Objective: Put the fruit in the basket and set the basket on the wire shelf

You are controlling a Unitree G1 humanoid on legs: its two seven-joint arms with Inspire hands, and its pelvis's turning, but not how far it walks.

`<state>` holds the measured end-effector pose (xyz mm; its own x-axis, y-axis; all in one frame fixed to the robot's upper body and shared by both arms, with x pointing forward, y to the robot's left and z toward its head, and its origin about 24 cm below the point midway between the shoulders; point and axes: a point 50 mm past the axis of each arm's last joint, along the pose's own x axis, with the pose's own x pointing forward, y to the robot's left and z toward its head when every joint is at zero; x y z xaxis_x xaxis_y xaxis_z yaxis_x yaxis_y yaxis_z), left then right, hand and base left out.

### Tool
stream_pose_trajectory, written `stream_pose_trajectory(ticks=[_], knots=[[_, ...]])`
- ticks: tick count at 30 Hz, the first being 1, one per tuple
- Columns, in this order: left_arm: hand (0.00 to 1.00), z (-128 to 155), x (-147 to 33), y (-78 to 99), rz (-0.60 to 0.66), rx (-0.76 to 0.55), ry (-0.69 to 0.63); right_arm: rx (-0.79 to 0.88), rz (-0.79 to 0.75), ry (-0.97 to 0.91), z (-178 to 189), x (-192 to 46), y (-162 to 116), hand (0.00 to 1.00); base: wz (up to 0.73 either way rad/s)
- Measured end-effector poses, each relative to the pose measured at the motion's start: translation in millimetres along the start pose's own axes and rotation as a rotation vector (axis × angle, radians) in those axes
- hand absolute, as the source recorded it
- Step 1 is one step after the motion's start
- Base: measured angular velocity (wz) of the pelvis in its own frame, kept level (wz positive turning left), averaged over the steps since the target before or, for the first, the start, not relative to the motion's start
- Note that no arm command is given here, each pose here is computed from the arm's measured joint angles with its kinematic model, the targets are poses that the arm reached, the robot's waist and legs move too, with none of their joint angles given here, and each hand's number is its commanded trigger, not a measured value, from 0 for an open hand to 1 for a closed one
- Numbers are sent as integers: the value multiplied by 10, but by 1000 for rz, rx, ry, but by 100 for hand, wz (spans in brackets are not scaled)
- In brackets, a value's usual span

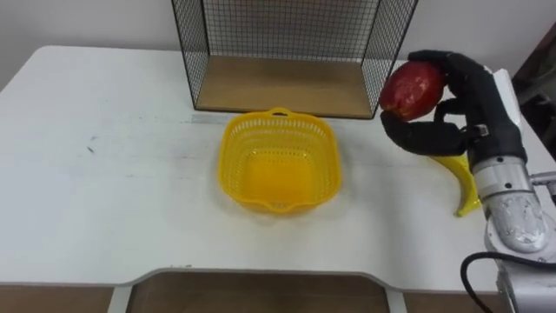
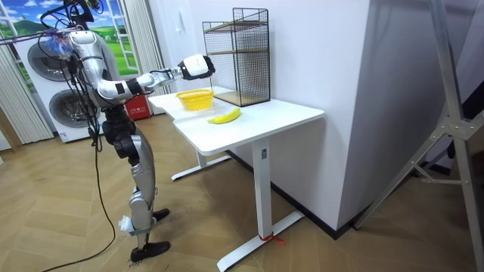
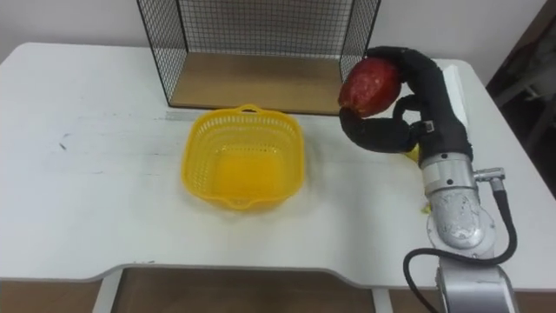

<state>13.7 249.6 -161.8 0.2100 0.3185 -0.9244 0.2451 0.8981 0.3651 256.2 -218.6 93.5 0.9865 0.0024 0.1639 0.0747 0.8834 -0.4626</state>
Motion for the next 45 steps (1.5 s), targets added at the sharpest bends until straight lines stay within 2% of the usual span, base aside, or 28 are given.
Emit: stream_pose_trajectory(ticks=[8, 24, 25, 26, 27, 45], knots=[[0, 118, 29, 43, 5, 18, -23, 6, 191, -65, 160, -11, 264, 100, 0], [0, 287, 52, 11, -12, 78, -61, -54, 381, -71, 215, -55, 493, 100, 0], [0, 284, 51, 3, -14, 82, -60, -57, 398, -66, 212, -61, 518, 82, 0], [0, 283, 51, -4, -16, 82, -59, -60, 412, -64, 211, -66, 538, 5, 0], [0, 284, 51, -6, -16, 82, -58, -60, 418, -64, 212, -68, 546, 0, 0], [0, 333, 49, -25, -23, 117, -78, -53, 442, -46, 198, -72, 572, 0, 0]])
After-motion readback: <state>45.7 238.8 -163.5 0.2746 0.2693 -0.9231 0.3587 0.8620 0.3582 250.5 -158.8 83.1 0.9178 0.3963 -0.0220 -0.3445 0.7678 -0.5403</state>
